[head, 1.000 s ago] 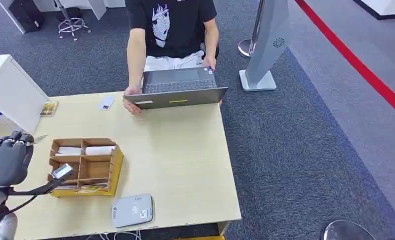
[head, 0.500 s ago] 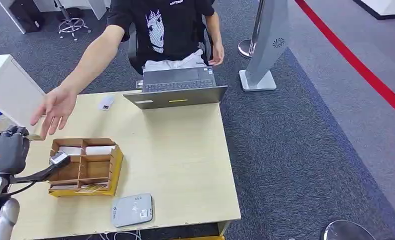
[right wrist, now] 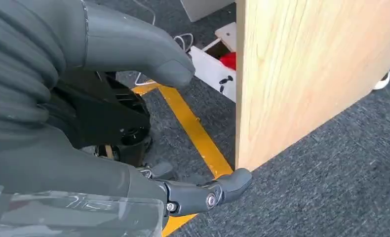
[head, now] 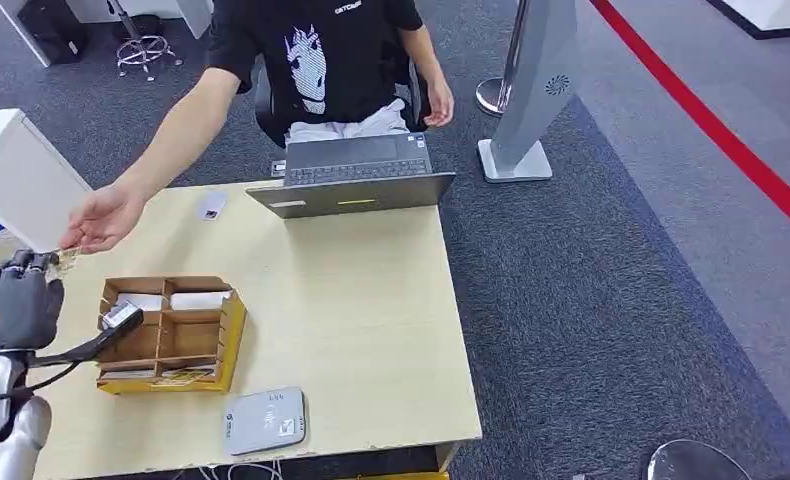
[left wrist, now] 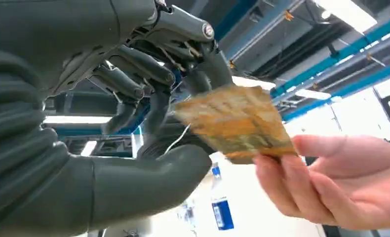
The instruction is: Pass the card to the sensor for recognition and then transmit it.
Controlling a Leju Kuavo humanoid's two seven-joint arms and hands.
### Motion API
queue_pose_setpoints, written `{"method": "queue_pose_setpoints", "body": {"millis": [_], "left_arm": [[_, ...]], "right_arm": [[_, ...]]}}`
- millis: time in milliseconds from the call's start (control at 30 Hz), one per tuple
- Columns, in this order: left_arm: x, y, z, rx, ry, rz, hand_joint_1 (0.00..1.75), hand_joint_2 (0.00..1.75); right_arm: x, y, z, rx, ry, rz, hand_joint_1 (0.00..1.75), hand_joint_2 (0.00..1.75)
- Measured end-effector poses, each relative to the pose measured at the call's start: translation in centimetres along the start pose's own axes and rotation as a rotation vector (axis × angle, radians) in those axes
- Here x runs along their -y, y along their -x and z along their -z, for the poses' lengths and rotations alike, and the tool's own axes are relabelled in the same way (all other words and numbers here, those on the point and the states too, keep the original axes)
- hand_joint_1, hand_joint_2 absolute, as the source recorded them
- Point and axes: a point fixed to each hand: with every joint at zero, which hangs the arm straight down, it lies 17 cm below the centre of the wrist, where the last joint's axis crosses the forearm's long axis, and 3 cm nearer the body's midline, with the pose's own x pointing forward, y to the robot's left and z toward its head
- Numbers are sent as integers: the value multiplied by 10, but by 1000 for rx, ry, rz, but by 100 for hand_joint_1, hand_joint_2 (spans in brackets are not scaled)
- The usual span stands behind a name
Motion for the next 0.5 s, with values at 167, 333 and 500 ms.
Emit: {"method": "queue_pose_setpoints", "body": {"millis": [167,333,500], "left_arm": [[-2,-4,-4,-5,-10,-23,0,175],[-33,-8,-7,-14,-129,-86,0,175],[-86,-14,-18,-24,-302,-252,0,175]], "right_arm": [[0,0,0,-1,0,-3,0,175],[0,1,0,0,4,-5,0,175],[1,-1,0,8,4,-5,0,175]]}}
